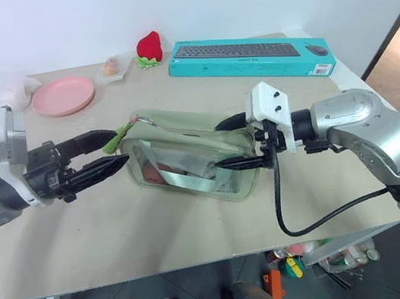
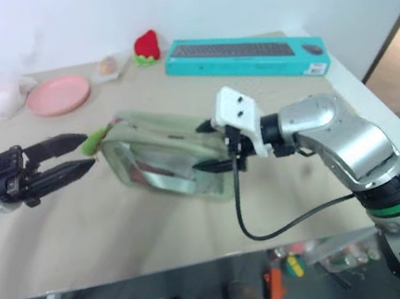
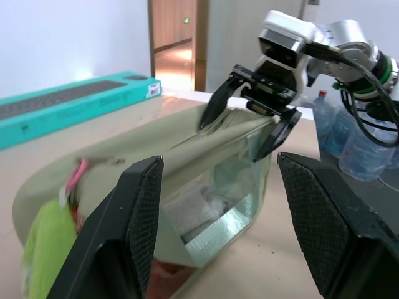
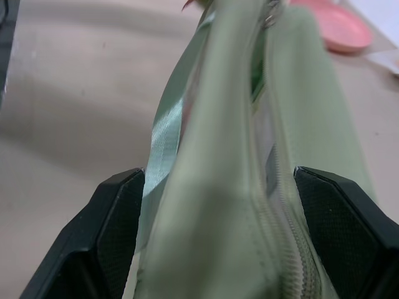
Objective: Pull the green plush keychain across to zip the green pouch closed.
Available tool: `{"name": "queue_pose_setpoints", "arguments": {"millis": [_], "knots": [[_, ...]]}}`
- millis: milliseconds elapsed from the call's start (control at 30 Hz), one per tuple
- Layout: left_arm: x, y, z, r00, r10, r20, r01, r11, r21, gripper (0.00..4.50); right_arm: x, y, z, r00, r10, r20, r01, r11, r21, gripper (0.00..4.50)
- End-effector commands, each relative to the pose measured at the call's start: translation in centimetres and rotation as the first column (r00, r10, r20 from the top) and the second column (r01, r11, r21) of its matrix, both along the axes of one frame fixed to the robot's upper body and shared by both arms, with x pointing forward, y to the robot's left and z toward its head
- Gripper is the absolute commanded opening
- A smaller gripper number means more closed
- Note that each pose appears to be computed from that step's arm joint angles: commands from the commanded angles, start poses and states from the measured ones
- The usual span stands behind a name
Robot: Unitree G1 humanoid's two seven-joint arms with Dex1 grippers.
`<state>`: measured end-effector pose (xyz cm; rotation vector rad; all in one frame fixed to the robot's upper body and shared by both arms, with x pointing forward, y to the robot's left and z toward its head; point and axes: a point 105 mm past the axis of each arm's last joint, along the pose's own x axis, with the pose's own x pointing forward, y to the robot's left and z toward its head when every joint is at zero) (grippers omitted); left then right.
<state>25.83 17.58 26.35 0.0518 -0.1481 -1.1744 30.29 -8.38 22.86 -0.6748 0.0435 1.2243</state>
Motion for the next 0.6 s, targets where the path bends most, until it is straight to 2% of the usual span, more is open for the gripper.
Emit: {"name": "queue_pose_setpoints", "arguments": {"millis": [33,200,367,467,600], "knots": [[-0.7,0.1,0.8,0.999,0.009,0.050,-0.009,1.000,-0.003,3.02,-0.2,-0.2,0.7,0.999,0.015,0.047,-0.014,1.000,-0.020,3.94],[-0.5,0.8,-0.1,0.998,0.056,0.020,-0.056,0.998,-0.007,3.02,-1.0,-1.0,2.4,0.999,0.011,0.044,-0.013,0.998,0.055,3.94],[-0.5,1.2,-0.4,0.998,0.067,0.010,-0.067,0.998,-0.016,3.02,-1.6,-1.4,2.9,0.999,0.013,0.036,-0.015,0.997,0.071,3.94],[-0.2,1.2,-0.5,0.997,0.071,0.009,-0.071,0.997,-0.017,3.02,-1.9,-1.5,2.9,1.000,0.016,0.024,-0.018,0.998,0.066,3.94],[-0.1,1.2,-0.4,0.997,0.070,0.010,-0.070,0.997,-0.019,3.02,-2.1,-1.8,1.7,1.000,0.002,-0.002,-0.002,1.000,0.021,3.94]]}}
